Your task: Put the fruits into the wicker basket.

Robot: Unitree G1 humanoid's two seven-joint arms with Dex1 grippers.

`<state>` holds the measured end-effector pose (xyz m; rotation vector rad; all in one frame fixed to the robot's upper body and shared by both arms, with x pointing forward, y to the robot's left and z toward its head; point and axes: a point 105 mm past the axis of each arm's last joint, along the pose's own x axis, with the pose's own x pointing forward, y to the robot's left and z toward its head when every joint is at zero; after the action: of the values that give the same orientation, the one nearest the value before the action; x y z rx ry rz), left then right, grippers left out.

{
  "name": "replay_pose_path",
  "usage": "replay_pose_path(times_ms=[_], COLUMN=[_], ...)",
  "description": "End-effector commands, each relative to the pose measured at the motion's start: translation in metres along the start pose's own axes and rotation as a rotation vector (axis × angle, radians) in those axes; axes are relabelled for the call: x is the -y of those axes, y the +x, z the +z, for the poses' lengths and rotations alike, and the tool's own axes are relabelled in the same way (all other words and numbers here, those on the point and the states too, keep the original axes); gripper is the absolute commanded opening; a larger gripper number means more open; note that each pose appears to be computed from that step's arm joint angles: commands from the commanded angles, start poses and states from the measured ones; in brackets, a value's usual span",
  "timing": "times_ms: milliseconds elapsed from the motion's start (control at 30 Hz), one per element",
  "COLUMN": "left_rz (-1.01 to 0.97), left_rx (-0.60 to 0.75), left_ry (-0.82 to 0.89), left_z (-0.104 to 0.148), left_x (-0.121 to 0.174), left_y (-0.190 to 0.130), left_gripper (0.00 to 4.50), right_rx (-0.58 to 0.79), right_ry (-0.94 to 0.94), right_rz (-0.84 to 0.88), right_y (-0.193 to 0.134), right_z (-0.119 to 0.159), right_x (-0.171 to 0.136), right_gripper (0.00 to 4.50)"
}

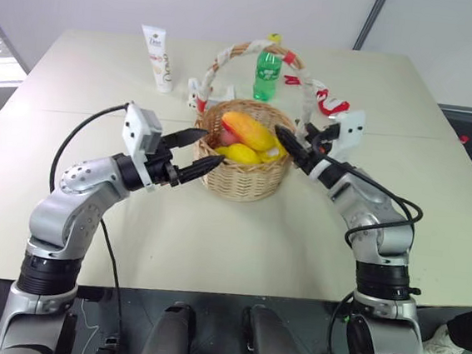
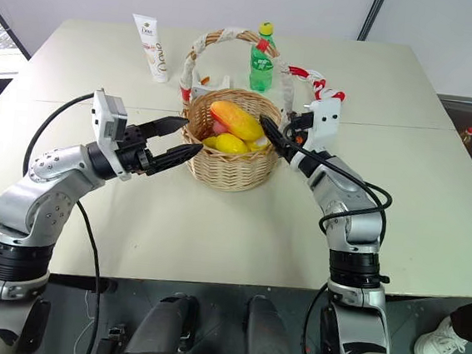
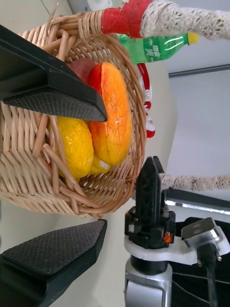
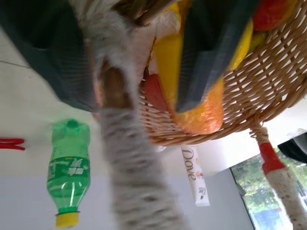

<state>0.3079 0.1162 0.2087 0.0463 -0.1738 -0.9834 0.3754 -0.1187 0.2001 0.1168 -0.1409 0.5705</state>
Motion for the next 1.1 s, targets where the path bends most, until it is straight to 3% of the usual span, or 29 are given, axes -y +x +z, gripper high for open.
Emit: replay_pose_path(times_ms=[33,67,200,433,567,667,733,800,933,1100], left_rz=[-0.022,-0.023,-0.03,-0.06,-0.074,-0.074,-0.068,-0.056,-0.02,0.089], left_rx=[0.027,0.029,0.036,0.038,0.047,0.054,0.057,0.055,0.042,-0.02], left_ry=[0.024,0.022,0.017,-0.001,-0.006,-0.005,-0.002,-0.002,0.004,0.006], left_z=[0.008,0.007,0.007,0.002,0.001,0.001,0.0,-0.002,-0.006,-0.02], left_x=[0.008,0.008,0.008,0.009,0.008,0.006,0.005,0.002,-0.004,-0.025], left_y=[0.002,0.003,0.007,0.014,0.022,0.026,0.026,0.025,0.022,0.005], left_gripper=[3.5,3.5,3.5,3.5,3.5,3.5,3.5,3.5,3.5,3.5], right_rx=[0.072,0.085,0.136,0.164,0.1,0.084,0.088,0.103,0.104,0.048], right_ry=[-0.013,-0.016,-0.077,-0.26,-0.331,-0.327,-0.312,-0.319,-0.368,-0.392], right_rz=[0.035,0.03,-0.066,-0.495,-0.796,-0.865,-0.87,-0.862,-0.84,-0.752], right_y=[-0.004,-0.007,-0.026,-0.091,-0.131,-0.14,-0.142,-0.145,-0.157,-0.18], right_z=[0.017,0.021,0.04,0.077,0.076,0.07,0.067,0.071,0.08,0.076], right_x=[-0.005,-0.005,0.017,0.104,0.159,0.172,0.173,0.169,0.161,0.148], right_gripper=[0.44,0.15,0.15,0.15,0.15,0.15,1.18,1.94,4.03,4.03])
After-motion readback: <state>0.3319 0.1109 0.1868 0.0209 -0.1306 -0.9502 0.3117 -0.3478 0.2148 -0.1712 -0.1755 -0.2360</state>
